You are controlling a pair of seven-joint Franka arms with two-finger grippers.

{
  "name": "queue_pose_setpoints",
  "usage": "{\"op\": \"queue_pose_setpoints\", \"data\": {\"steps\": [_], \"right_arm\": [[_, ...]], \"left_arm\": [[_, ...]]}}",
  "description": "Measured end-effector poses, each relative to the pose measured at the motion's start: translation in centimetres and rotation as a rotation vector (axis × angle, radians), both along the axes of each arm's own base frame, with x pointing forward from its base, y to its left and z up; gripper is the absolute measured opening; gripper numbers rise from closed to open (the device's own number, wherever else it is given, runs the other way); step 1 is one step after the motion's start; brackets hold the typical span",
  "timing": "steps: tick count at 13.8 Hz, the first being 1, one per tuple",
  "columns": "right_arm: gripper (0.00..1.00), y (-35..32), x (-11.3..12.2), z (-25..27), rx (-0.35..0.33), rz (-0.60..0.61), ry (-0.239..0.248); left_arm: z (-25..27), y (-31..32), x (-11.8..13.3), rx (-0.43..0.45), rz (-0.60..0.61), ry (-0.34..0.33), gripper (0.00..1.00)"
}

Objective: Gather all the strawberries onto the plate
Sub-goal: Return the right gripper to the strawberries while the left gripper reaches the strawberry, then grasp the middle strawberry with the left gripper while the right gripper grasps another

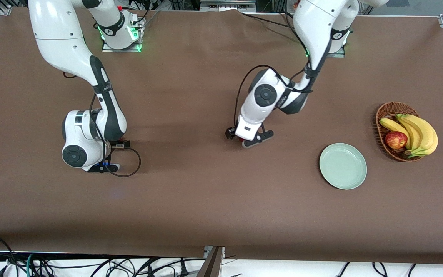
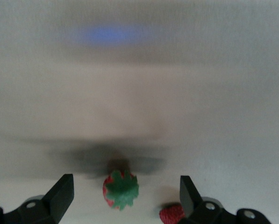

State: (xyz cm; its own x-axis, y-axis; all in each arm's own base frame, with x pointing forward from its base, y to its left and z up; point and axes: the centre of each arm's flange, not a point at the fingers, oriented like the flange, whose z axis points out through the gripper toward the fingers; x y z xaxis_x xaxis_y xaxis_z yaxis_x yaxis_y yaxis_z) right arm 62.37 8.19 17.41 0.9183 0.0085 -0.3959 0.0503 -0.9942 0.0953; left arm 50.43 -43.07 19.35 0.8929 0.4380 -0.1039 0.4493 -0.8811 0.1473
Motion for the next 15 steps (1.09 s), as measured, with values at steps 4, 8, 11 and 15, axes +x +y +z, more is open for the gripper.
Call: {"op": "queue_pose_setpoints", "data": {"steps": [4,8,11,15], "right_arm": [[1.00,-0.1,-1.4,-0.3,0.002,-0.002,0.019],[0.87,-0.2,-1.8,-1.0,0.001,-0.001,0.012],[0.53,0.0,-1.8,-0.9,0.007,-0.002,0.009],[0.30,0.3,-1.6,-0.6,0.018,-0.008,-0.001]], "left_arm": [[-2.2,0.9,-0.4,0.075,-0.049,0.015,0.80],[-2.4,1.4,-0.2,0.094,-0.054,0.021,0.68],[-2.0,1.4,0.2,0.090,-0.049,0.012,0.65],[-1.4,1.6,1.2,0.084,-0.038,-0.004,0.65]]}}
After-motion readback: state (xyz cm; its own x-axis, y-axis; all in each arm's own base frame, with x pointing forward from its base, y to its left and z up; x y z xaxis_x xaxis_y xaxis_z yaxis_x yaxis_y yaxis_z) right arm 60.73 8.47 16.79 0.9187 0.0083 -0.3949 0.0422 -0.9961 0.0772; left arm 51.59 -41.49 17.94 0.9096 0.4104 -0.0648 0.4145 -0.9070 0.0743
